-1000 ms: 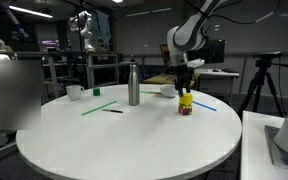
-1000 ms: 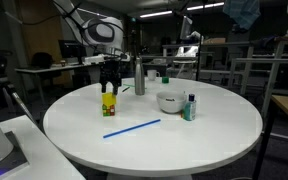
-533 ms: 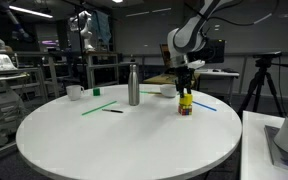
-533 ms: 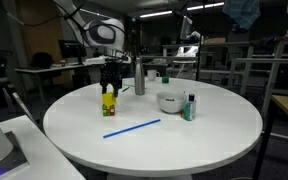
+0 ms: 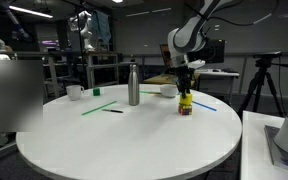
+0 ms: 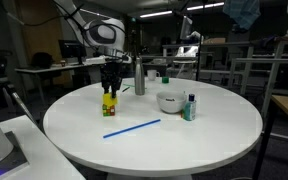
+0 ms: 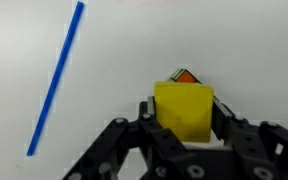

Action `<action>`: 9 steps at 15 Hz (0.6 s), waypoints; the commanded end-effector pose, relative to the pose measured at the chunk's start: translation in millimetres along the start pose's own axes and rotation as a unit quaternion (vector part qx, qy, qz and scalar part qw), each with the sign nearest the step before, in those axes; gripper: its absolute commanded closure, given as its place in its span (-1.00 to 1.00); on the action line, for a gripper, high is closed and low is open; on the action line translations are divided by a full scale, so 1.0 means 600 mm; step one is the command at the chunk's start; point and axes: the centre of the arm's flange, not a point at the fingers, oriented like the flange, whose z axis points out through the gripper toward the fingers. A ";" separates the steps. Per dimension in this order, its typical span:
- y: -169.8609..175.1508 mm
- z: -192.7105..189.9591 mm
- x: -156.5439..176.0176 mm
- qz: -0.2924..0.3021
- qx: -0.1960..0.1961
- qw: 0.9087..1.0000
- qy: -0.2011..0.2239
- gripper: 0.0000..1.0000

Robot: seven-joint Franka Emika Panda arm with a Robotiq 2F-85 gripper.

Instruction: Take the yellow block and put it on the table

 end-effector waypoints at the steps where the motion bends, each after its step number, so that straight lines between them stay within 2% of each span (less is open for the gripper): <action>1: 0.010 -0.014 0.007 -0.004 -0.003 1.000 -0.014 0.40; 5: 0.000 -0.037 0.006 0.004 -0.002 1.000 -0.025 0.40; 9: -0.028 -0.087 0.032 -0.012 -0.006 1.000 -0.018 0.40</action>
